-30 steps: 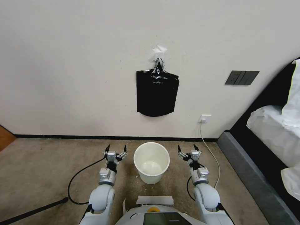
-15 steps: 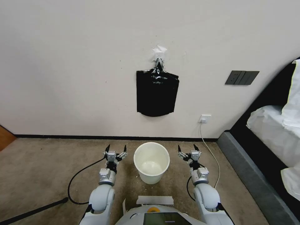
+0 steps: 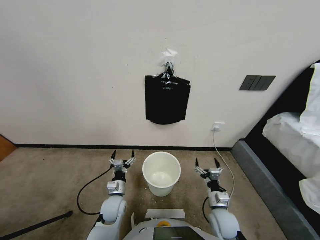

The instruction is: Place a trash bag onto the trash bin.

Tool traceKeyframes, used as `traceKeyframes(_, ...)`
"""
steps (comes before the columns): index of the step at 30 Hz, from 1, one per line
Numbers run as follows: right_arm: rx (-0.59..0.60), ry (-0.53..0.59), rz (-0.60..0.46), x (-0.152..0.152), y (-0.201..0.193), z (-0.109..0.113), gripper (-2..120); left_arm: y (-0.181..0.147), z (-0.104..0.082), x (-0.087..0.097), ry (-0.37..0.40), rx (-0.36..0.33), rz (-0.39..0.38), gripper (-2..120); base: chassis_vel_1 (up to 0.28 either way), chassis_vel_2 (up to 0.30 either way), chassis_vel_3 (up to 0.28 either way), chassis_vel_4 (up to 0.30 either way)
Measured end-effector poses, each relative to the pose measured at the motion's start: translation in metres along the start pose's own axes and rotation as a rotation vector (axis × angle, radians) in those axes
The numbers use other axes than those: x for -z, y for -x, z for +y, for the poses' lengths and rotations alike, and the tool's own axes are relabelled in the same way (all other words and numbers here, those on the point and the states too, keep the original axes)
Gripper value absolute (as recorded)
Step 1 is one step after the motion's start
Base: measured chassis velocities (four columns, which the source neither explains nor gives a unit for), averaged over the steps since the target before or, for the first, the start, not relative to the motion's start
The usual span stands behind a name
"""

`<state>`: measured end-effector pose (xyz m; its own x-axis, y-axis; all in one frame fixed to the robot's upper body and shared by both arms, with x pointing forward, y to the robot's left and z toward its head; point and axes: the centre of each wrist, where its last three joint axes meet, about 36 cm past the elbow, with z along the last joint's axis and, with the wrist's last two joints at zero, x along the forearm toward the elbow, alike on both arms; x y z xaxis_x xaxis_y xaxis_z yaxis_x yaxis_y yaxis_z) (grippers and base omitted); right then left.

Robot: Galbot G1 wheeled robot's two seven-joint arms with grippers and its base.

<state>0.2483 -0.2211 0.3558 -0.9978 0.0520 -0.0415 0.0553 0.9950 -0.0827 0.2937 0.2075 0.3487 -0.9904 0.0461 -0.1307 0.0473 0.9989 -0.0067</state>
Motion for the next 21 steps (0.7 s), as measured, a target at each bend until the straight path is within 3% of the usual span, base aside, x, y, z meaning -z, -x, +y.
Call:
traceKeyframes(5,0.023,0.049,-0.022,0.005,0.010,0.000,100,-0.006,0.003,0.002,0.003,-0.010,0.019,100,0.000,0.000,0.000,0.000)
traceKeyframes(14,0.210,0.237,-0.055,0.037,0.071,0.003,100,-0.024,0.021,0.006,0.028,-0.009,0.047,100,0.000,0.000,0.000,0.000)
traceKeyframes(16,0.314,0.356,-0.037,0.064,0.106,0.004,100,-0.031,0.027,0.005,0.040,-0.004,0.052,100,0.000,0.000,0.000,0.000)
traceKeyframes(17,0.314,0.356,-0.037,0.064,0.106,0.004,100,-0.031,0.027,0.005,0.040,-0.004,0.052,100,0.000,0.000,0.000,0.000)
traceKeyframes(21,0.421,0.572,-0.066,0.125,0.166,0.017,100,-0.038,0.032,0.002,0.058,0.015,0.037,100,0.000,0.000,0.000,0.000)
